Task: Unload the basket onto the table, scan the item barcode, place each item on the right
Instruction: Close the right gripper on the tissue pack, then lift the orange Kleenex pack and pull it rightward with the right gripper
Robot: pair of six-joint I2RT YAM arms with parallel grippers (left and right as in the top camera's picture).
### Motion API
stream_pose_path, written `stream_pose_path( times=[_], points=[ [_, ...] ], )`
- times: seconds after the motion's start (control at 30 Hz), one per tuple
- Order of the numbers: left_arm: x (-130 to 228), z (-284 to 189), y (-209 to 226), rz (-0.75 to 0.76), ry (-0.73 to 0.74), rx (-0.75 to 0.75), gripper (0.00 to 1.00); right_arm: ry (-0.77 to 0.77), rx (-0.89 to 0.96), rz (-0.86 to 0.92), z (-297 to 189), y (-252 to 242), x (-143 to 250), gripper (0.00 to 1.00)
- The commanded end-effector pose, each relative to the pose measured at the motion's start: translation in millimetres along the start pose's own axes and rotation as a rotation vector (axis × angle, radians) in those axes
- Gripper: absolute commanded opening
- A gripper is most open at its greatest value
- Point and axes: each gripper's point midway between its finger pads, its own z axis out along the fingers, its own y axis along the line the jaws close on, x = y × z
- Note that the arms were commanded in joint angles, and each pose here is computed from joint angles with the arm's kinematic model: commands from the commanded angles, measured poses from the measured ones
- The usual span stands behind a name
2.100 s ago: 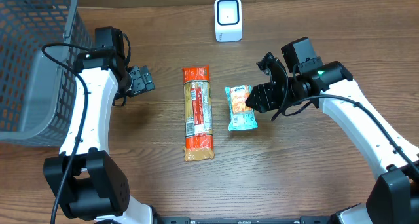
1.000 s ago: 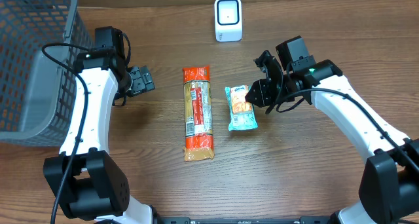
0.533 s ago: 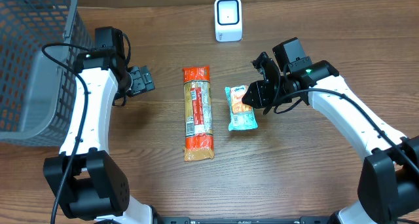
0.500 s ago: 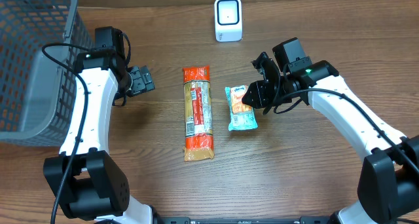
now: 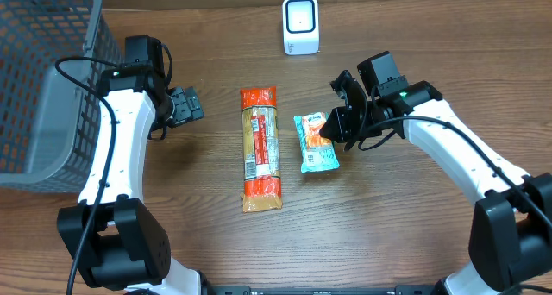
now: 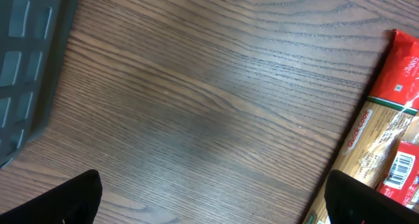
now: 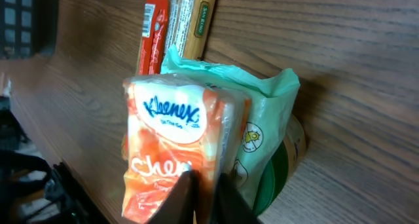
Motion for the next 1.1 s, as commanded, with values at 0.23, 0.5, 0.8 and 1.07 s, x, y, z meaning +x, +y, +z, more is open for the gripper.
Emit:
stream_pose_path(
  times=[0.23,0.5,0.8,1.07],
  points=[
    [-4.0,-4.0,2.1,0.018,-0.017,-0.006,1.0,-0.091,-0.2,-0.048,-55.4,46.6,-1.8,0.04],
    [-4.0,-4.0,2.1,0.018,-0.017,-0.006,1.0,-0.099,-0.556,-0.013,-102.8,71.9,-3.5,0.04],
    [-4.0,-4.0,2.1,0.018,-0.017,-0.006,1.0,-0.163,-0.826,-0.133,-148.6,84.2,11.7,0.04],
    [-4.0,-4.0,2.1,0.018,-0.017,-0.006,1.0,-0.204,-0.911,-0.055,-172.2,80.3,19.3,0.04]
  ],
)
